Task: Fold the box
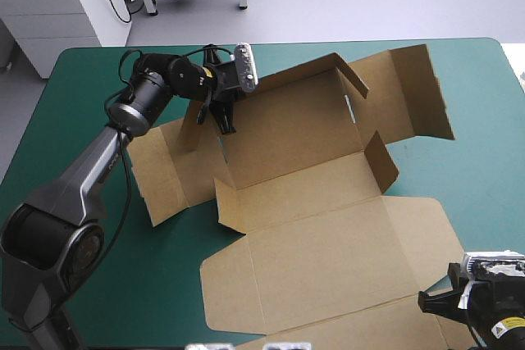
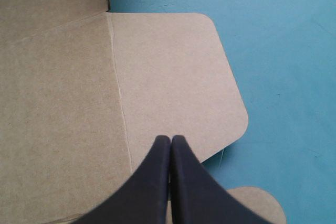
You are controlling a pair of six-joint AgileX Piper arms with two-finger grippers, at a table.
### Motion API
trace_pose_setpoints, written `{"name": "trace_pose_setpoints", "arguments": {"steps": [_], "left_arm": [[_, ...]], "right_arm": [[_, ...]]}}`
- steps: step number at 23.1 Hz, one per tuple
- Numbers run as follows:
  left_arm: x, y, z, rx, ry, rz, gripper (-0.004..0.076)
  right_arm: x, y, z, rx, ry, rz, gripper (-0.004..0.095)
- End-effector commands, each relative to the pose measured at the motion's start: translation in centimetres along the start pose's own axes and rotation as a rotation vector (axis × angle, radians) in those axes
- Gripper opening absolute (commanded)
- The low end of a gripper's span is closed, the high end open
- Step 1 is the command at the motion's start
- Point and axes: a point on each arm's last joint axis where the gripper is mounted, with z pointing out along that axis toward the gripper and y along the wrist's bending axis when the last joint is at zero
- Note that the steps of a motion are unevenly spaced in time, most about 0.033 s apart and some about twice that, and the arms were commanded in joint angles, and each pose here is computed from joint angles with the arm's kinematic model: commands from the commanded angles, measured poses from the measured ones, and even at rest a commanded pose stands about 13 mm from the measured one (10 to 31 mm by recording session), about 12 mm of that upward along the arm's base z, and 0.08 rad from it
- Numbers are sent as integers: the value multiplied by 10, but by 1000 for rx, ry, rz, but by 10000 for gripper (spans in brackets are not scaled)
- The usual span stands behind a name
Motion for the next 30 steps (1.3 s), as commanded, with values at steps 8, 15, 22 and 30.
{"name": "trace_pose_setpoints", "arguments": {"steps": [8, 15, 22, 30], "left_arm": [[-81, -23, -47, -259, -22, 245, -9], [-123, -68, -46, -320, 13, 235, -9], [-128, -132, -35, -542, 72, 297, -9], [-106, -178, -31, -711, 18, 347, -8]], "right_arm": [[-13, 0, -5, 6, -74, -1, -18], [-17, 0, -6, 8, -102, 18, -18], [-75, -2, -18, 33, -140, 63, -18], [-149, -2, -19, 15, -171, 88, -18]]}}
